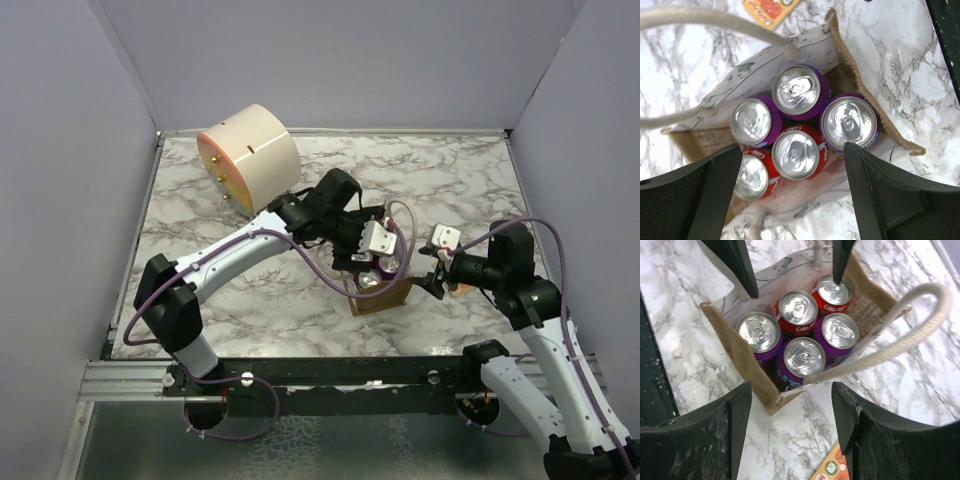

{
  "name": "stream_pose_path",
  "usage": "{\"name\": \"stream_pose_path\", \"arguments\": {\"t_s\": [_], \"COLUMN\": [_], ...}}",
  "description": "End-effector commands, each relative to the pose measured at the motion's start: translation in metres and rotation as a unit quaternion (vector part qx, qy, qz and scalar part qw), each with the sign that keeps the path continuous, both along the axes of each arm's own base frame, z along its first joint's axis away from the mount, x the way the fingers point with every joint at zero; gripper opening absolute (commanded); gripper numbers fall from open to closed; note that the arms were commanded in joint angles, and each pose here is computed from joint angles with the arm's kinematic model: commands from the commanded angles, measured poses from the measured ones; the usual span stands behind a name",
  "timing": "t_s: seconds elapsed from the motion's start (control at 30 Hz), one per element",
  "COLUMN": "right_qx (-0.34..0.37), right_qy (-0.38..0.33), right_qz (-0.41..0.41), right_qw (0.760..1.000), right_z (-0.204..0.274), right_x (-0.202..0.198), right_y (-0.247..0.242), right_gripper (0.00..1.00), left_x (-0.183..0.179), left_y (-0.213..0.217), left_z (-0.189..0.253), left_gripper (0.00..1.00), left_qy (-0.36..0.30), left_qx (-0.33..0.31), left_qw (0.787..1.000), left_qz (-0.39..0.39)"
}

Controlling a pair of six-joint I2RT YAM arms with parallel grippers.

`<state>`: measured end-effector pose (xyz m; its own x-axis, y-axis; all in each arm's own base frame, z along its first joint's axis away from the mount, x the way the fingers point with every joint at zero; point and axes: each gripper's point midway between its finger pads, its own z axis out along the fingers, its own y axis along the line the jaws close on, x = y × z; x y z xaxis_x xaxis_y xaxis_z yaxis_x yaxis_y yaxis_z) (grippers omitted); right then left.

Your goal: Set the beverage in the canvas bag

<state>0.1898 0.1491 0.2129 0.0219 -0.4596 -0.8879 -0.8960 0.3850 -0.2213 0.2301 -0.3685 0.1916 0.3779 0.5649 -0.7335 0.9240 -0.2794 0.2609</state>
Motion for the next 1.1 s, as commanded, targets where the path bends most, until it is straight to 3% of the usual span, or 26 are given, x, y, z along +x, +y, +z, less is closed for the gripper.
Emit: {"name": "stream_pose_path", "arguments": {"t_s": [0.0, 0.2, 0.4, 0.6, 0.73, 0.83, 0.87, 0.9, 0.93, 1.07], "right_qx": [0.014, 0.016, -0.018, -0.049, -0.046, -0.033, -0.033, -0.033, -0.034, -0.033], "right_qy": [-0.029, -0.054, -0.065, -0.059, -0.058, -0.055, -0.056, -0.058, -0.062, -0.072], "right_qz": [-0.046, -0.132, -0.263, -0.361, -0.394, -0.396, -0.394, -0.396, -0.399, -0.407], "right_qw": [0.998, 0.990, 0.963, 0.929, 0.916, 0.916, 0.917, 0.916, 0.914, 0.910], "right_z": [0.028, 0.037, 0.032, 0.027, 0.021, 0.017, 0.014, 0.012, 0.010, 0.007], "right_x": [0.018, 0.045, 0.085, 0.121, 0.133, 0.132, 0.130, 0.129, 0.128, 0.125], "right_y": [-0.011, -0.037, -0.076, -0.107, -0.116, -0.113, -0.113, -0.114, -0.116, -0.120], "right_gripper": [0.65, 0.66, 0.68, 0.69, 0.72, 0.77, 0.83, 0.95, 1.00, 1.00], "left_x": [0.015, 0.042, 0.082, 0.132, 0.144, 0.142, 0.141, 0.139, 0.137, 0.131], "left_y": [0.014, 0.046, 0.089, 0.175, 0.229, 0.252, 0.258, 0.262, 0.267, 0.288], "left_z": [0.048, 0.084, 0.116, 0.117, 0.114, 0.108, 0.105, 0.103, 0.099, 0.095], "left_gripper": [0.86, 0.88, 0.93, 0.99, 0.99, 0.99, 0.99, 0.99, 0.99, 0.99], "left_qy": [-0.002, 0.011, -0.009, -0.055, -0.070, -0.081, -0.084, -0.085, -0.085, -0.081], "left_qx": [-0.053, -0.113, -0.153, -0.176, -0.185, -0.171, -0.166, -0.162, -0.158, -0.176], "left_qw": [0.997, 0.983, 0.946, 0.854, 0.789, 0.765, 0.759, 0.755, 0.751, 0.724], "left_qz": [0.061, 0.145, 0.286, 0.487, 0.581, 0.615, 0.623, 0.630, 0.636, 0.662]}}
